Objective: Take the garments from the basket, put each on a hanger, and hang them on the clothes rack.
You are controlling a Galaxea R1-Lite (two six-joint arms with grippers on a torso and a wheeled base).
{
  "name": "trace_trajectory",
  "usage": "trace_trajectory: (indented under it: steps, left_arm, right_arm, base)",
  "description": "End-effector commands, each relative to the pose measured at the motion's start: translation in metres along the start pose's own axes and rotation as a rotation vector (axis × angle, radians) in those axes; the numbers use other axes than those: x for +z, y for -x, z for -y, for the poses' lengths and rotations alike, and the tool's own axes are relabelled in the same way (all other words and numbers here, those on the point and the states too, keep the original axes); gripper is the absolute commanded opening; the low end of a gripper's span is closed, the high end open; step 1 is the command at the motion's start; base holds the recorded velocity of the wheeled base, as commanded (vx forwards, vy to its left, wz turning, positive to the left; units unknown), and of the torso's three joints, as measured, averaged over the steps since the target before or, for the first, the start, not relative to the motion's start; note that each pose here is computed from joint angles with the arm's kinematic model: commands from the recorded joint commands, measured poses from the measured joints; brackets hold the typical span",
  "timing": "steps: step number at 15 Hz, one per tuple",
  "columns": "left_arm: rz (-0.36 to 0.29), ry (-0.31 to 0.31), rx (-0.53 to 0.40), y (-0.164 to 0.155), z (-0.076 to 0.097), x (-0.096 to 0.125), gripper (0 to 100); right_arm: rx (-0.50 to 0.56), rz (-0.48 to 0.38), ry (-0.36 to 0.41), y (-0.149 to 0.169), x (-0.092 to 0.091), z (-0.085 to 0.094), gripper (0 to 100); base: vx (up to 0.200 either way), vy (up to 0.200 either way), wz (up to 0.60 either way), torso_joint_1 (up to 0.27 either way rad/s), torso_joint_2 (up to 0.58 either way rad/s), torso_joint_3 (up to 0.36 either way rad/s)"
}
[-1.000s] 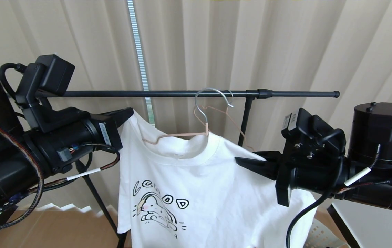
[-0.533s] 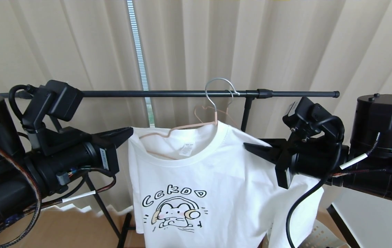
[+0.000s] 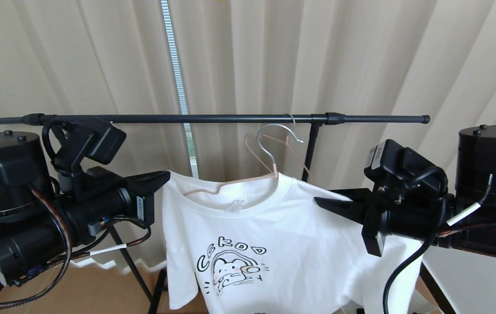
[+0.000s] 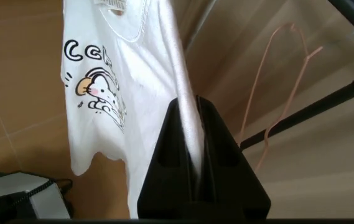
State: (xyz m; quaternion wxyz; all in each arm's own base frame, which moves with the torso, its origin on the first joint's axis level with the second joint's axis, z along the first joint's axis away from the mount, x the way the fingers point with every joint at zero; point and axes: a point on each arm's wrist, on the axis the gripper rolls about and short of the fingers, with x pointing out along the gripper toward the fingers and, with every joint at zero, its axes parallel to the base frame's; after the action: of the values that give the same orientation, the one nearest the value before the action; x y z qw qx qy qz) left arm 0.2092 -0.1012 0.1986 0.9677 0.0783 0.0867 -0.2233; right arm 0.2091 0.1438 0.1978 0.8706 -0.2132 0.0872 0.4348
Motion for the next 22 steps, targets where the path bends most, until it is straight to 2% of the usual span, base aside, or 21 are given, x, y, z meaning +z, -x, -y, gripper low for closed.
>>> trace_trajectory:
  steps: [1, 5, 7, 11, 15, 18, 22]
  left_arm:
    - [-0.016, 0.001, 0.003, -0.004, -0.001, -0.003, 0]
    - [-0.008, 0.001, 0.002, -0.004, -0.001, -0.001, 0]
    - [0.003, -0.001, -0.010, -0.003, 0.001, 0.000, 0]
    - [0.055, -0.013, -0.090, 0.010, 0.017, 0.010, 0]
    - [0.080, -0.016, -0.148, 0.016, 0.023, 0.013, 0]
    - [0.101, -0.019, -0.195, 0.023, 0.030, 0.016, 0]
    - [0.153, -0.025, -0.249, 0.034, 0.040, 0.026, 0]
  right_arm:
    - [0.023, 0.030, -0.001, 0.007, 0.002, 0.003, 0]
    - [0.118, 0.058, -0.019, 0.006, 0.000, 0.000, 0]
    - [0.159, 0.050, -0.087, -0.002, 0.000, -0.003, 0]
    - [0.192, 0.033, -0.130, -0.016, -0.002, -0.008, 0]
    - [0.273, 0.042, -0.144, -0.018, -0.003, -0.016, 0]
    - [0.295, 0.024, -0.154, -0.033, -0.007, -0.020, 0]
    - [0.245, 0.061, -0.212, -0.052, -0.009, -0.028, 0]
  base:
    - [0.000, 0.000, 0.00, 0.000, 0.00, 0.000]
    - [0.000, 0.000, 0.00, 0.000, 0.00, 0.000]
    - [0.000, 0.000, 0.00, 0.000, 0.00, 0.000]
    - [0.000, 0.000, 0.00, 0.000, 0.00, 0.000]
    - [0.000, 0.000, 0.00, 0.000, 0.00, 0.000]
    - [0.000, 0.000, 0.00, 0.000, 0.00, 0.000]
    - [0.000, 0.000, 0.00, 0.000, 0.00, 0.000]
